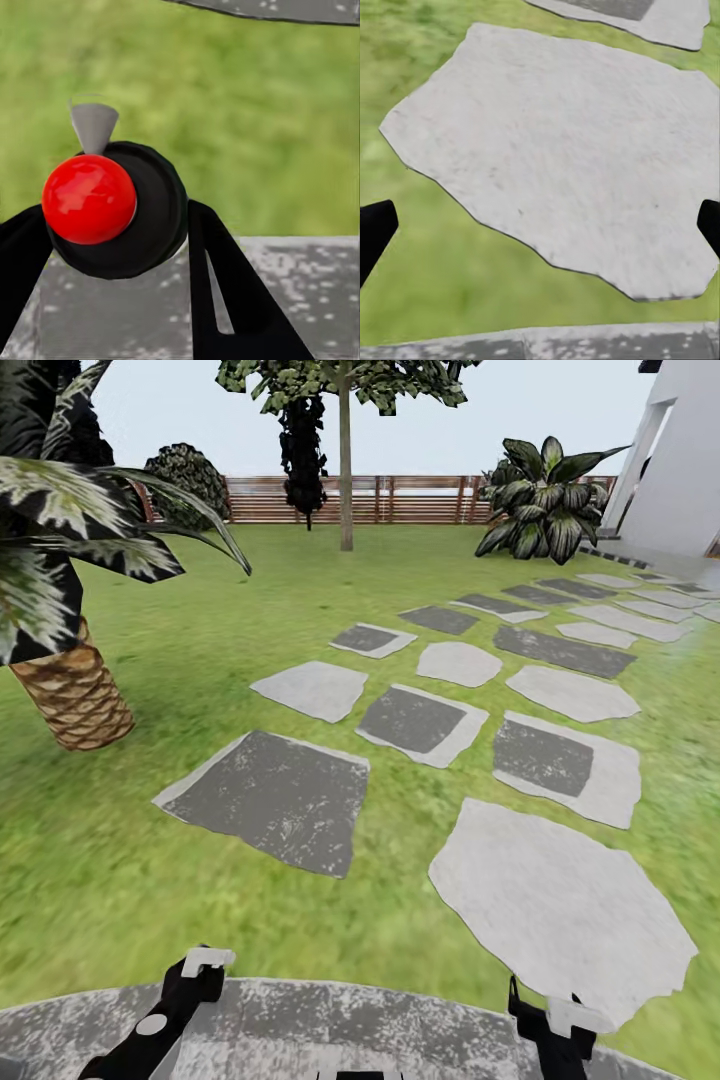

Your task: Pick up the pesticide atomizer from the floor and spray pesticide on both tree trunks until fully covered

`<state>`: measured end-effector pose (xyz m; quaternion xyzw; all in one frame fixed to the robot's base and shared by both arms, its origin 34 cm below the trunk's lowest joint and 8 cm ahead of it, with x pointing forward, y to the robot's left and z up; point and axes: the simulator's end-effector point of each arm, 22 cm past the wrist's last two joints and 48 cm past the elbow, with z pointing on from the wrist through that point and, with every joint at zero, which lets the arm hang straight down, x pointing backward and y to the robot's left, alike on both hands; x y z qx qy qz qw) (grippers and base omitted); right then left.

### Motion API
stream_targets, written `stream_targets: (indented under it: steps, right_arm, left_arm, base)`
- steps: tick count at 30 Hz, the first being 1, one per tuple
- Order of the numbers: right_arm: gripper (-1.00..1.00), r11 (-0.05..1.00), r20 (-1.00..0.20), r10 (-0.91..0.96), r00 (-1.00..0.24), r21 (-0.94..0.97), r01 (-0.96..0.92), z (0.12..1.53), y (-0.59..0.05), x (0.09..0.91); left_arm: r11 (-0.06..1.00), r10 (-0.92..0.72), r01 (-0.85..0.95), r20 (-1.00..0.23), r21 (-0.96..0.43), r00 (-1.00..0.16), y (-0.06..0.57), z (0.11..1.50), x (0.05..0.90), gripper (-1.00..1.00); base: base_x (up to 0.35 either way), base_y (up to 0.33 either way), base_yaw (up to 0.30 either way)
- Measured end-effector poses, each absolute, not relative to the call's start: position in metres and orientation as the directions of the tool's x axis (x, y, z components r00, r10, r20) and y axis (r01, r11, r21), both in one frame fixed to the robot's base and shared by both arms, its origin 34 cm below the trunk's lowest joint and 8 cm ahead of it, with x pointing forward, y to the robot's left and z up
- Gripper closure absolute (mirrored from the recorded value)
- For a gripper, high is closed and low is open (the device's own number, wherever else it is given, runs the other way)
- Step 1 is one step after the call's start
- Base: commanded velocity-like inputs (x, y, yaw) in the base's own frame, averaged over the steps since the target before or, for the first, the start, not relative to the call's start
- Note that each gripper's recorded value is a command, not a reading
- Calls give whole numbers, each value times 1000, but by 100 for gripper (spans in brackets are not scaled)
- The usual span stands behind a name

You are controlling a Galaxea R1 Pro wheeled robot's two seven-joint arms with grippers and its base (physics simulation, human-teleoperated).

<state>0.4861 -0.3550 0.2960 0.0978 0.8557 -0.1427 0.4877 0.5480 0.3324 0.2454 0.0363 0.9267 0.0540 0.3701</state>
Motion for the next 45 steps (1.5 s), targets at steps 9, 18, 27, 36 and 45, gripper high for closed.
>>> stream_targets:
  steps: [9, 18, 27, 36, 45]
  right_arm:
    - [-100, 940, -869, 28, -494, -145, 308, 301, -355, 489]
    - [-100, 940, -875, 28, -482, -141, 311, 306, -355, 492]
    - [-100, 940, -882, 28, -470, -136, 312, 312, -355, 496]
    - [-100, 940, -888, 28, -458, -132, 314, 317, -355, 499]
    - [-100, 940, -895, 28, -446, -128, 316, 323, -355, 502]
  left_arm:
    - [991, 107, 24, -692, 128, -714, 333, 252, 552, 100]
    - [991, 107, 23, -702, 129, -704, 333, 258, 556, 100]
    - [992, 107, 21, -711, 128, -695, 332, 264, 560, 100]
    - [991, 107, 19, -721, 129, -685, 333, 271, 564, 100]
    - [992, 107, 17, -729, 129, -676, 332, 277, 567, 100]
  base:
    - [335, 26, 0]
    - [338, 0, 0]
    - [339, 0, 0]
    - [339, 0, 0]
    - [339, 0, 0]
